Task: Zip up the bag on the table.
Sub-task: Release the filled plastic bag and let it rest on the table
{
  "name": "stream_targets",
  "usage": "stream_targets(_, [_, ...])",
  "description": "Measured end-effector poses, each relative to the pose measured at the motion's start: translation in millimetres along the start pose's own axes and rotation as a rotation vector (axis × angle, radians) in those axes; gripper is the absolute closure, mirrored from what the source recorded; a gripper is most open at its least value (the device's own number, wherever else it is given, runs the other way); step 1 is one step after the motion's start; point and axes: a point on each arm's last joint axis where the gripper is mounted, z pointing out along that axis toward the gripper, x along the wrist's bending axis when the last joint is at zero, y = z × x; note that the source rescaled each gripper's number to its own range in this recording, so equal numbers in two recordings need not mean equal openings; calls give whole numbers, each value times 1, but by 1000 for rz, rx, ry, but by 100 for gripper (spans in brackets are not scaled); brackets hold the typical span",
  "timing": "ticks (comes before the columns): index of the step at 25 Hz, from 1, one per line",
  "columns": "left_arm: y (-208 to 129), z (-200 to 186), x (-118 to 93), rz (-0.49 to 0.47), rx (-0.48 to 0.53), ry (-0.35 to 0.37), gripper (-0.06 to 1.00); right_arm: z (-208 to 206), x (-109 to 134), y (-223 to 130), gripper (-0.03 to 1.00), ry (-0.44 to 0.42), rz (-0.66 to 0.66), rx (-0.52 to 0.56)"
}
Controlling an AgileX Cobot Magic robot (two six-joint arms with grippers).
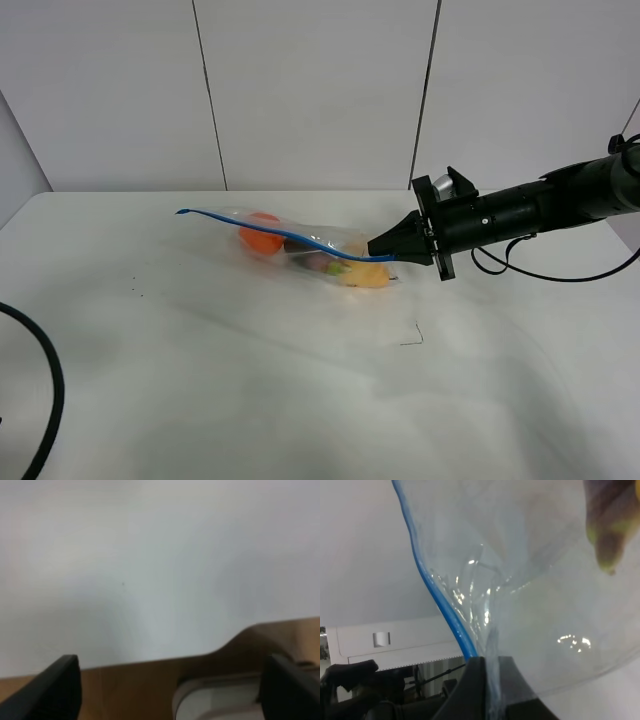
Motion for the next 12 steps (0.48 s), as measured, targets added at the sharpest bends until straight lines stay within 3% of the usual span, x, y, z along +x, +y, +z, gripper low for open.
stream_targets(12, [-41, -47, -6, 17, -397, 36, -6, 0, 0, 0, 97, -1, 0, 1])
